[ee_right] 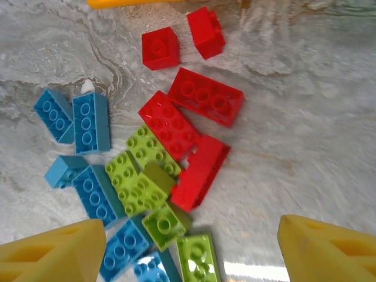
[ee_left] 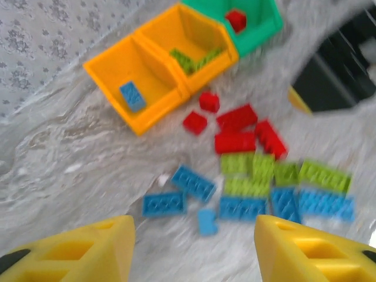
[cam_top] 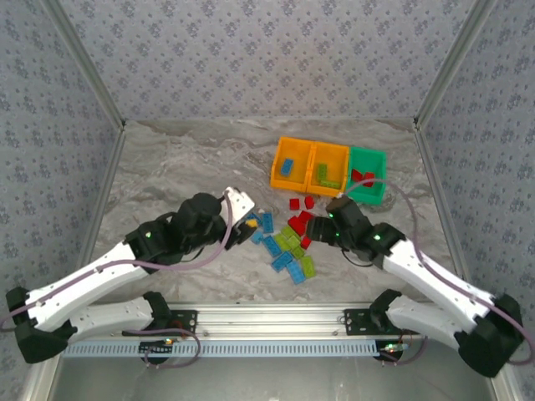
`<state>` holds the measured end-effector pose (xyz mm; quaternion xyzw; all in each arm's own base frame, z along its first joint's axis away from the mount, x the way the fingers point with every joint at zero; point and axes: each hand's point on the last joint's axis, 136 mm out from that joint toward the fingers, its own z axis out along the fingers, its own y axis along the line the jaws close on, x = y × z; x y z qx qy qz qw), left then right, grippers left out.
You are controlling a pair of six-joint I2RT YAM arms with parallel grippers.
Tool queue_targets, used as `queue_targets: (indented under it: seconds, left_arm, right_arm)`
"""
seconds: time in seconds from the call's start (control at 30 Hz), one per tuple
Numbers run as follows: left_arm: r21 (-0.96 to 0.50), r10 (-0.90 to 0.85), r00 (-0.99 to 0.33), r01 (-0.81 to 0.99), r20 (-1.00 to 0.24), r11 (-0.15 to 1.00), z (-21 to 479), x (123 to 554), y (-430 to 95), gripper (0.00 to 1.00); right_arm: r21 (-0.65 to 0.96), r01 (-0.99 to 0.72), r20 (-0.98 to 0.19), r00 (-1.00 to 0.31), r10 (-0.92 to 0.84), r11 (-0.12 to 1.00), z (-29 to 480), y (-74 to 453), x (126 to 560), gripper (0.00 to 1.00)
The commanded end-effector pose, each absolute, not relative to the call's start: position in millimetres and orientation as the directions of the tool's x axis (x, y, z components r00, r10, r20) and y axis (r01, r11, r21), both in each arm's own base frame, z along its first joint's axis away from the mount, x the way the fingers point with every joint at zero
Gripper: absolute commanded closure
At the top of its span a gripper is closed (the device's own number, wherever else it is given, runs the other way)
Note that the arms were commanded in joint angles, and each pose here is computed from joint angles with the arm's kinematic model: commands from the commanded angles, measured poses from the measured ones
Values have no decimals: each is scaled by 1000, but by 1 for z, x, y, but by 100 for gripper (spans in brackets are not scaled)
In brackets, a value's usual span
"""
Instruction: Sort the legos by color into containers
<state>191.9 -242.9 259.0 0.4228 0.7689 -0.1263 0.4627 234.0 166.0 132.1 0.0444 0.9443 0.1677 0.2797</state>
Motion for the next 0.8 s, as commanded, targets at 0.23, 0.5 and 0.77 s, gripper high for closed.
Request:
queue_targets:
  seconds: [0.23, 0.5, 0.77]
  left_arm:
    - [346, 769, -126, 839, -627, 419, 197, 175, -220, 9]
    - [338, 768, -83, 864, -635, 372, 200, 167, -223, 1]
    - [354, 789, -73, 866, -611, 354, 192, 167, -220, 1]
  right_arm:
    - [274, -65, -542, -835, 98, 960, 104, 221, 332, 31]
    - [119, 22, -483, -872, 77, 993, 66, 215, 368, 34]
    - [73, 16, -426, -904, 46, 997, 43, 224, 385, 36]
